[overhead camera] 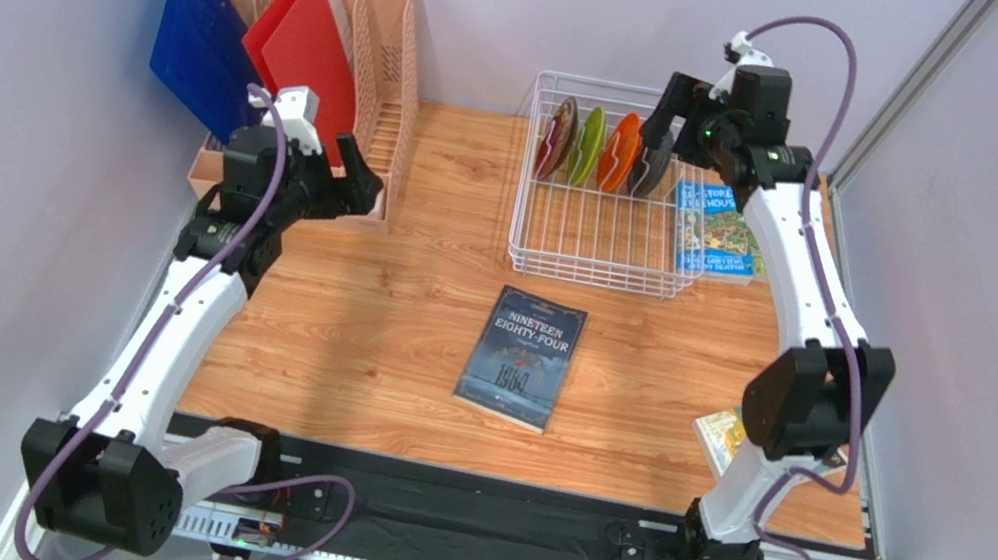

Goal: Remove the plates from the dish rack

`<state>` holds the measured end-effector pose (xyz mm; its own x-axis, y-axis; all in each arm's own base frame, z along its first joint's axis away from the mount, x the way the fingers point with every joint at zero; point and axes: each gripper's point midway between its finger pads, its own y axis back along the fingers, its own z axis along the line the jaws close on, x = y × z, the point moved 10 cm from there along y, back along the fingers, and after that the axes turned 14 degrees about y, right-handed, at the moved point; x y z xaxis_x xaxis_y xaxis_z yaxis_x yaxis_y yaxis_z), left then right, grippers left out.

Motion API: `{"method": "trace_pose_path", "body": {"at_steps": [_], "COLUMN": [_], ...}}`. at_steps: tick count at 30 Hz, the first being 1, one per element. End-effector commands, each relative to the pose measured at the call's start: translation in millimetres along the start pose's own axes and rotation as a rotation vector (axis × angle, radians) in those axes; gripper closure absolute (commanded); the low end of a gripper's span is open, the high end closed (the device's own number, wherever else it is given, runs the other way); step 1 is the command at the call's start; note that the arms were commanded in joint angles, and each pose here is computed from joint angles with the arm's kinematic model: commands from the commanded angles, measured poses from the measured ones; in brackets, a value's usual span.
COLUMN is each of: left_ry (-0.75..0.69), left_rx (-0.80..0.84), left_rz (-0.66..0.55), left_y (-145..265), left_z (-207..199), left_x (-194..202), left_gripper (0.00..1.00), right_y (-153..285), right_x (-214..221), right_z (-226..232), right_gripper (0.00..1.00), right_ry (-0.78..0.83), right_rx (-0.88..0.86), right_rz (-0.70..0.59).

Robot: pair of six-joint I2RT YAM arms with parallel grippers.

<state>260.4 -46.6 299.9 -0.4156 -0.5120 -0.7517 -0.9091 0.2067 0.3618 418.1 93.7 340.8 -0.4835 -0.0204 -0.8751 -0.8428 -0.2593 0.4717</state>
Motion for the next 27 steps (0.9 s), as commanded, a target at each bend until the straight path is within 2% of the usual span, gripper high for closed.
{"method": "trace_pose_path", "body": {"at_steps": [1, 9, 14, 27], "left_ry": [0.024, 0.006, 0.005, -0.002], "left_rx": [0.106, 0.050, 0.018, -0.024], "left_rz": [0.008, -0.011, -0.022, -0.040], "left_y": [-14, -30, -36, -45], "left_z": [-9, -9, -6, 1], "left_x": [0, 10, 11, 14], "left_gripper": [0.09, 0.09, 0.09, 0.09], "right_y": [-28, -75, -105, -157], "right_x": [-5, -11, -4, 16], "right_z": [24, 71, 89, 96], "right_gripper": [0.05, 0.06, 0.10, 0.21], "right_ry": [0.099, 0.198, 0.242, 0.276], "right_rx": [0.003, -0.015, 0.001, 0.016], "right_rz": [0.041, 0.034, 0.026, -0.006]}}
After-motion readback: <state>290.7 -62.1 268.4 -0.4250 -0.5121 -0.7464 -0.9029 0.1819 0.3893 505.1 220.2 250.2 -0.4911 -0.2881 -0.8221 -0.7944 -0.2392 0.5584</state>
